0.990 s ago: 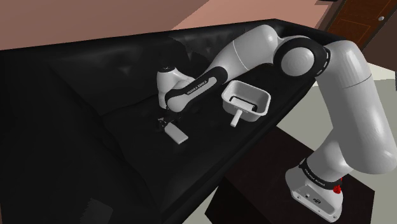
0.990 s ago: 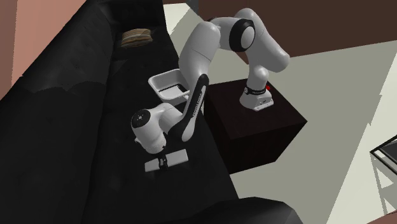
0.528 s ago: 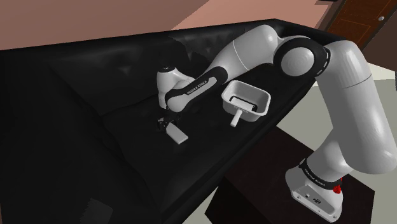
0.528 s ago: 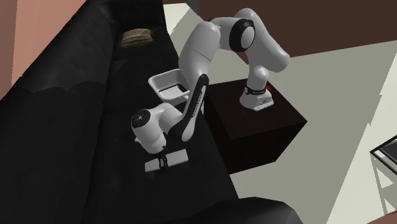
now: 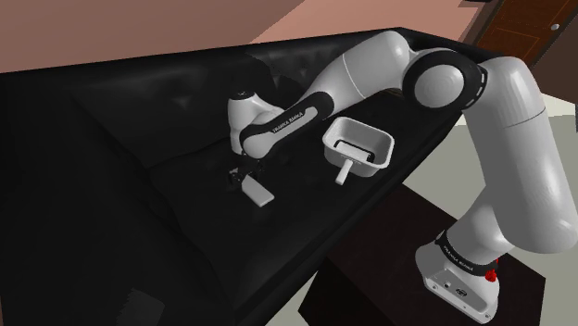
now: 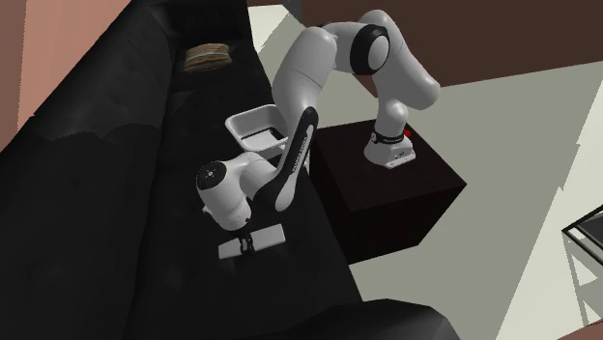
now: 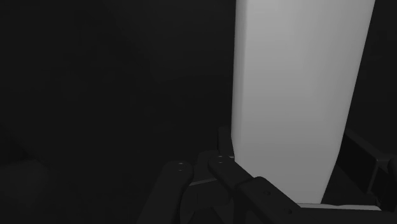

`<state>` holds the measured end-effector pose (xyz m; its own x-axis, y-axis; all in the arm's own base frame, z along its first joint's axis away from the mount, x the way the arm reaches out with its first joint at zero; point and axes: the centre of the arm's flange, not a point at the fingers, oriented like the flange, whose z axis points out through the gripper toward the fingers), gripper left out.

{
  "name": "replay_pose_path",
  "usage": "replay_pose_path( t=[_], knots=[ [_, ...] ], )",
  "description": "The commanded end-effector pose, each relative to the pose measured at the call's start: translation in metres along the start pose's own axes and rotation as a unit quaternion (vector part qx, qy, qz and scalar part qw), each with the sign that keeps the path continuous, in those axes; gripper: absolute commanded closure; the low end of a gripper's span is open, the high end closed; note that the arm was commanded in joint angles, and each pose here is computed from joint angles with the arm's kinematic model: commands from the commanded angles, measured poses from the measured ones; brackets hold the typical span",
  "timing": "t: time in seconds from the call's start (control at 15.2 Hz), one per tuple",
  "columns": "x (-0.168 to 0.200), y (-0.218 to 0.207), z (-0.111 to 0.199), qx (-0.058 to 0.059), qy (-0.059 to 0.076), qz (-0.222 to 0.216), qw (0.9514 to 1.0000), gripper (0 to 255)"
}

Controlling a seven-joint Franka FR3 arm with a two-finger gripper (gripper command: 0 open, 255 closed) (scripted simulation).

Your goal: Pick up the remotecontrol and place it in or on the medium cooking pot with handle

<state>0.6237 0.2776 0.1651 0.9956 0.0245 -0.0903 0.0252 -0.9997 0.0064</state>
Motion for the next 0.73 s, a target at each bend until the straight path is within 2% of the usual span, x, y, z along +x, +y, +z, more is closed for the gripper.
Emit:
replay_pose_path(
  t=[0.0,0.66],
  knots=[
    [-0.002,0.000,-0.011,0.000,0.000,0.000,1.0000,255],
    [-0.007,0.000,-0.063,0.000,0.000,0.000,1.0000,255]
  ],
)
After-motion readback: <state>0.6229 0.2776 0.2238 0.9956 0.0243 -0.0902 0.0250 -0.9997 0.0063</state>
